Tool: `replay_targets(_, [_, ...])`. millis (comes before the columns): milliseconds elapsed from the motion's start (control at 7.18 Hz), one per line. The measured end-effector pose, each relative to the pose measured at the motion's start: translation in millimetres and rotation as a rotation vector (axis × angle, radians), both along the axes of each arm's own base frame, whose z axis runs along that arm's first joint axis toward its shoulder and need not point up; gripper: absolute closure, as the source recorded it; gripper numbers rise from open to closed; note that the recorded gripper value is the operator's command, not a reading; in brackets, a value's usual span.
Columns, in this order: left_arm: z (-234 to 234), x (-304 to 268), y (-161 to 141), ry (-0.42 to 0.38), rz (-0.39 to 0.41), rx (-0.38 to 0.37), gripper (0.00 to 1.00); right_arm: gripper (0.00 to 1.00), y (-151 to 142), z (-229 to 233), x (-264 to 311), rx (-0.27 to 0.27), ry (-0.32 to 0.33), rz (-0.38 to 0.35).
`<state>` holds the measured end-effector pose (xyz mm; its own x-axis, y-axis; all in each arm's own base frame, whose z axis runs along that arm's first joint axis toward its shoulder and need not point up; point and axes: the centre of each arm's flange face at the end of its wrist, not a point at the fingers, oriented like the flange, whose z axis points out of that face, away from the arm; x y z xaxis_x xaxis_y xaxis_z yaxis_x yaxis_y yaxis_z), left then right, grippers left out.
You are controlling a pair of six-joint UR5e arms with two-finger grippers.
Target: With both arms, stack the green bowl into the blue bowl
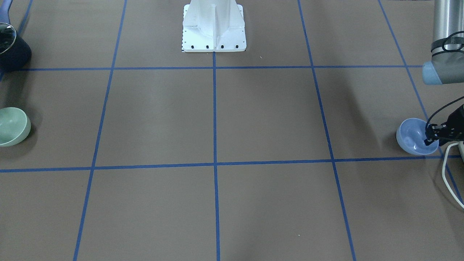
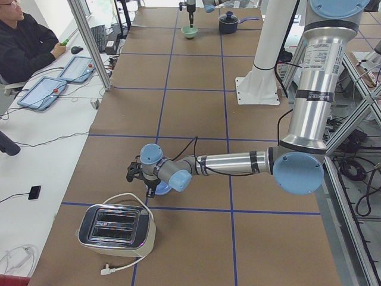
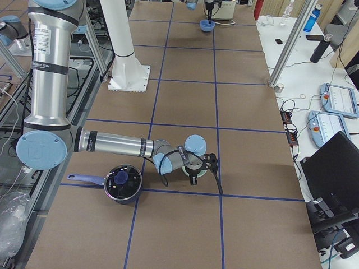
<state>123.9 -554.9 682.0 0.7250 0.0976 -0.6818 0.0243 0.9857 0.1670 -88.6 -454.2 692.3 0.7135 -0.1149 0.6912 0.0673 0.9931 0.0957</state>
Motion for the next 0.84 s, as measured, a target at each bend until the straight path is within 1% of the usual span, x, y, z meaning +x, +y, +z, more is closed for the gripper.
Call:
replay_targets(139, [0.1,0.0,0.0,0.000,0.001,0.001,0.89,1.00,-1.7,-1.5,-0.7,0.001,-0.002,0.000])
replay_targets(279, [0.3,0.5,0.1,-0.001,0.002,0.001,1.00,1.00,-2.6,-2.4,-1.0,0.002,-0.002,0.001])
replay_targets(557, [0.6,2.2,0.5,-0.002,0.006,0.002,1.00,1.00,-3.6,-3.0,-1.4,0.000,-0.003,0.004])
replay_targets(836, [-5.1,5.2,-2.3,0.005,0.012,0.009,1.00,1.00,-11.5,-11.3,-4.5,-0.034,-0.013,0.053])
